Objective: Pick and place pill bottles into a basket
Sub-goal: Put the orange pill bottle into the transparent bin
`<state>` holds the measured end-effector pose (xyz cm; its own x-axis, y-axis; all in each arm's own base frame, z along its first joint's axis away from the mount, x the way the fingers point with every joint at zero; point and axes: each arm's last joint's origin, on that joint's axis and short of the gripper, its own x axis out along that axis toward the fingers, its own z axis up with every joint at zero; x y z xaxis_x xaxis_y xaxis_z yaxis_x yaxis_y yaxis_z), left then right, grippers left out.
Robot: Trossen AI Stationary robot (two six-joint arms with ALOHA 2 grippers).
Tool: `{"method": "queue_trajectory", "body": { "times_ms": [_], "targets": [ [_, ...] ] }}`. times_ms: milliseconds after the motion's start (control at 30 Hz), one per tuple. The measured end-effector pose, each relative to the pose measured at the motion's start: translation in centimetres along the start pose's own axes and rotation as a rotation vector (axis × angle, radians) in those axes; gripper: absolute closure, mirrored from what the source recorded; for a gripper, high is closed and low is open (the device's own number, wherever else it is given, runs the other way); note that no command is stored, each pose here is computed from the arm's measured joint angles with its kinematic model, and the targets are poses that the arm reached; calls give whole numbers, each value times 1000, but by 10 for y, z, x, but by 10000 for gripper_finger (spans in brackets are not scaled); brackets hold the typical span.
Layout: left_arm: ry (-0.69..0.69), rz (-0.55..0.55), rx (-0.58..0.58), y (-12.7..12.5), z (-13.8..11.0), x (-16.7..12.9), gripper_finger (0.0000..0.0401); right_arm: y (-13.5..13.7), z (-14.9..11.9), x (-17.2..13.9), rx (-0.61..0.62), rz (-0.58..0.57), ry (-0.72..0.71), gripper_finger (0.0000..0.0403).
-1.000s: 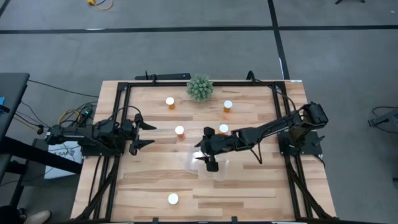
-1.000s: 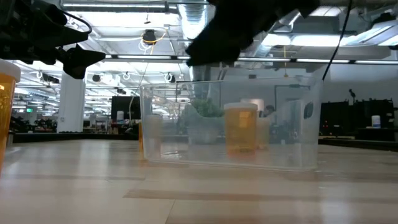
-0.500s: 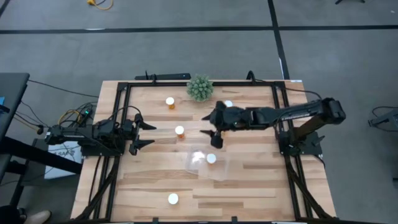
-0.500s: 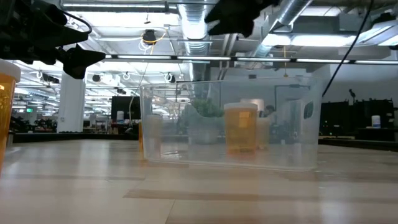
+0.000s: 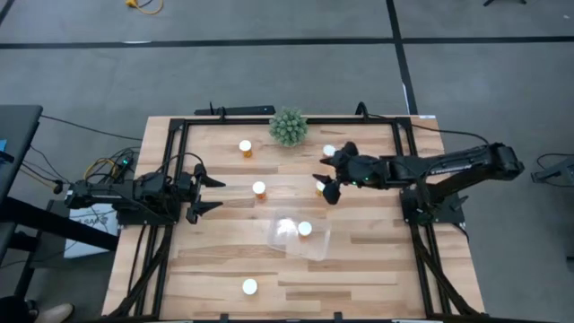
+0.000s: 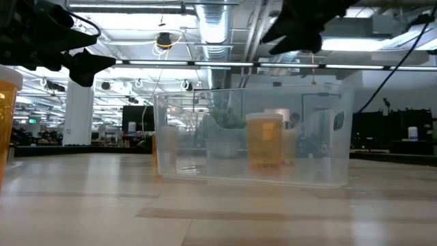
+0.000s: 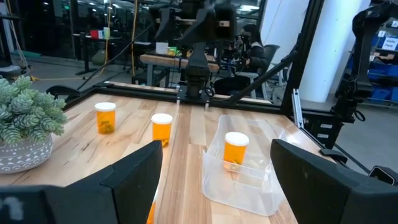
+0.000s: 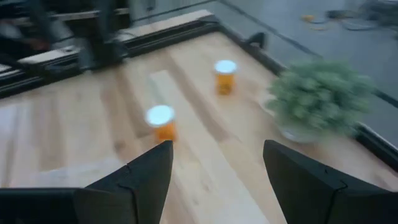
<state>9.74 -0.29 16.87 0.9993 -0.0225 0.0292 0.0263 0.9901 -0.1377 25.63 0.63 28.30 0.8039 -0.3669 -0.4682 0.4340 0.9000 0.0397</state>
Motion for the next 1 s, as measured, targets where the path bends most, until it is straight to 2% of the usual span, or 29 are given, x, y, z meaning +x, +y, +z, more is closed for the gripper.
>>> {"method": "queue_trajectory", "body": {
  "times_ms": [467, 800, 1000],
  "targets": [
    [0, 0, 1, 0, 0, 0, 111, -23, -99, 7, 222, -390, 27, 157],
    [0, 0, 1, 0, 0, 0, 111, -39, -130, 12, 197, -446, 39, 157],
    [0, 0, 2, 0, 0, 0, 111, -41, -139, 15, 178, -397, 14, 157]
  ]
}}
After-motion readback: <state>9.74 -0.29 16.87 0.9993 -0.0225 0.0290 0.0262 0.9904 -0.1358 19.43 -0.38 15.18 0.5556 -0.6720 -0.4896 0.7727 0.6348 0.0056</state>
